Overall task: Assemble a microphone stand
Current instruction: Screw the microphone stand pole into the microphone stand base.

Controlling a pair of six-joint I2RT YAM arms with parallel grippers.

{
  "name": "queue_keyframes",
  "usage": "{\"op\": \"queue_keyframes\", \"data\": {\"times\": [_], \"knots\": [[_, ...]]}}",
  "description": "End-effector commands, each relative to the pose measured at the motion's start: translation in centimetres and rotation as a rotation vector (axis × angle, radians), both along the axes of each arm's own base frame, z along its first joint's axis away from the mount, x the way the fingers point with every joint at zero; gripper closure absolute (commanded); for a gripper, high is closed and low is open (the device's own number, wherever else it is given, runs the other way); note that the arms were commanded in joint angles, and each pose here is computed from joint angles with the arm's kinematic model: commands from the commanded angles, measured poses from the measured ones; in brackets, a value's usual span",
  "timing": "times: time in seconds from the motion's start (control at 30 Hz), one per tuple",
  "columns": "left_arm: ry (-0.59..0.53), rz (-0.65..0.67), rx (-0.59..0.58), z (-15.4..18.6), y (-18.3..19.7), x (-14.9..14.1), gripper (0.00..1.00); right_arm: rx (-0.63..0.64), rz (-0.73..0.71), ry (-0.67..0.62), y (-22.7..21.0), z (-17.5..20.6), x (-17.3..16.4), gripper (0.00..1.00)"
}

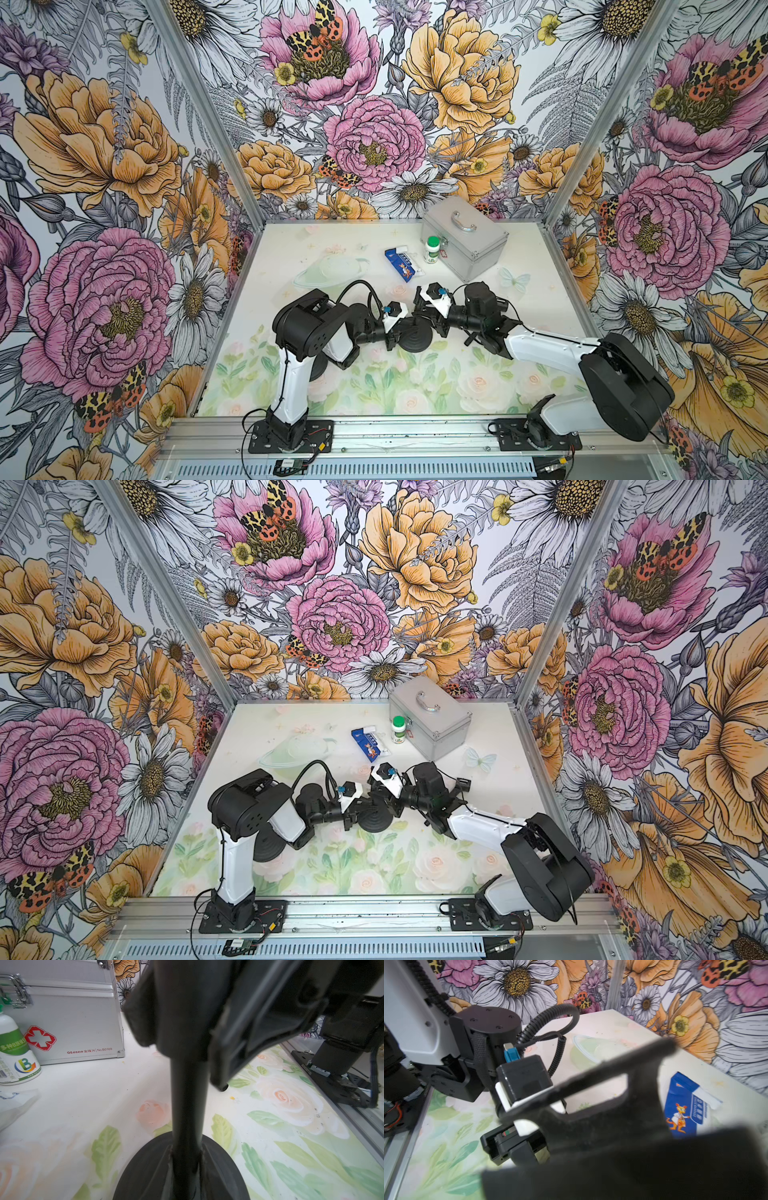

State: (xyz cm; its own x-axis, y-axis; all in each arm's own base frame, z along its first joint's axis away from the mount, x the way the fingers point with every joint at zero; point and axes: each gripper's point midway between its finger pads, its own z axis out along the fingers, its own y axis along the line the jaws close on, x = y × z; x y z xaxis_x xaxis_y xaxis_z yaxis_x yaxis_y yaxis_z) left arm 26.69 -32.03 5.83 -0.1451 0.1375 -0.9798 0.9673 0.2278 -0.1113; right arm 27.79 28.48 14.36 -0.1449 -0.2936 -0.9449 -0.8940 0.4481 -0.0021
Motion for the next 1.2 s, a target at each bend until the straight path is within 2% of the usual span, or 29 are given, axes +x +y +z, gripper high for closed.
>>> {"op": "queue_keyframes", "data": {"times": [0.0,0.03,0.1,0.13,0.23,0.43,0.5,0.6,0.7,0.73,0.77,0.83,0.93,1.0,1.07,1.17], "knots": [[-0.026,0.003,-0.007,0.6,-0.1,0.3,0.75,0.044,-0.42,-0.056,-3.9,-0.1,2.8,0.95],[-0.027,0.002,-0.008,0.6,-0.1,0.3,0.75,0.041,-0.515,-0.056,-4.5,-0.5,2.6,1.0],[-0.026,0.003,-0.008,0.6,-0.1,0.4,0.75,0.03,-0.654,-0.062,-5.1,-1.1,1.8,1.0],[-0.023,0.001,-0.008,0.5,-0.1,0.3,0.75,0.02,-0.665,-0.075,-4.6,-1.3,1.3,1.0],[-0.022,-0.001,-0.01,0.6,-0.2,0.3,0.75,-0.077,-0.586,-0.103,-2.6,-2.0,0.5,1.0],[-0.021,0.001,-0.009,0.6,-0.1,0.3,0.74,-0.107,-0.418,-0.127,0.4,-1.1,0.0,0.97],[-0.022,0.002,-0.009,0.6,-0.1,0.4,0.7,-0.121,-0.423,-0.121,0.6,-0.8,0.3,0.97],[-0.024,0.0,-0.011,0.7,-0.2,0.4,0.67,-0.091,-0.516,-0.093,-0.1,-0.6,1.3,1.0],[-0.023,-0.002,-0.011,0.7,-0.2,0.4,0.71,-0.086,-0.518,-0.087,0.1,-0.8,1.1,1.0],[-0.022,-0.004,-0.01,0.7,-0.3,0.3,0.75,-0.087,-0.513,-0.088,0.1,-0.8,1.0,0.99],[-0.02,-0.005,-0.009,0.7,-0.2,0.3,0.79,-0.086,-0.499,-0.091,0.2,-0.7,0.8,0.96],[-0.013,-0.014,-0.007,0.7,-0.3,0.4,0.86,-0.085,-0.419,-0.102,0.9,-0.6,0.0,0.81],[-0.001,-0.023,0.0,0.5,-0.4,0.5,0.86,-0.097,-0.213,-0.134,2.0,-0.4,-2.1,0.6],[-0.002,-0.023,0.002,0.5,-0.4,0.5,0.86,-0.078,-0.067,-0.143,2.1,-0.1,-3.6,0.52],[-0.002,-0.025,0.003,0.5,-0.4,0.5,0.86,-0.057,0.072,-0.115,1.9,0.1,-4.6,0.5],[-0.004,-0.026,0.004,0.6,-0.5,0.5,0.86,-0.051,0.171,-0.074,0.9,0.1,-4.5,0.5]]}}
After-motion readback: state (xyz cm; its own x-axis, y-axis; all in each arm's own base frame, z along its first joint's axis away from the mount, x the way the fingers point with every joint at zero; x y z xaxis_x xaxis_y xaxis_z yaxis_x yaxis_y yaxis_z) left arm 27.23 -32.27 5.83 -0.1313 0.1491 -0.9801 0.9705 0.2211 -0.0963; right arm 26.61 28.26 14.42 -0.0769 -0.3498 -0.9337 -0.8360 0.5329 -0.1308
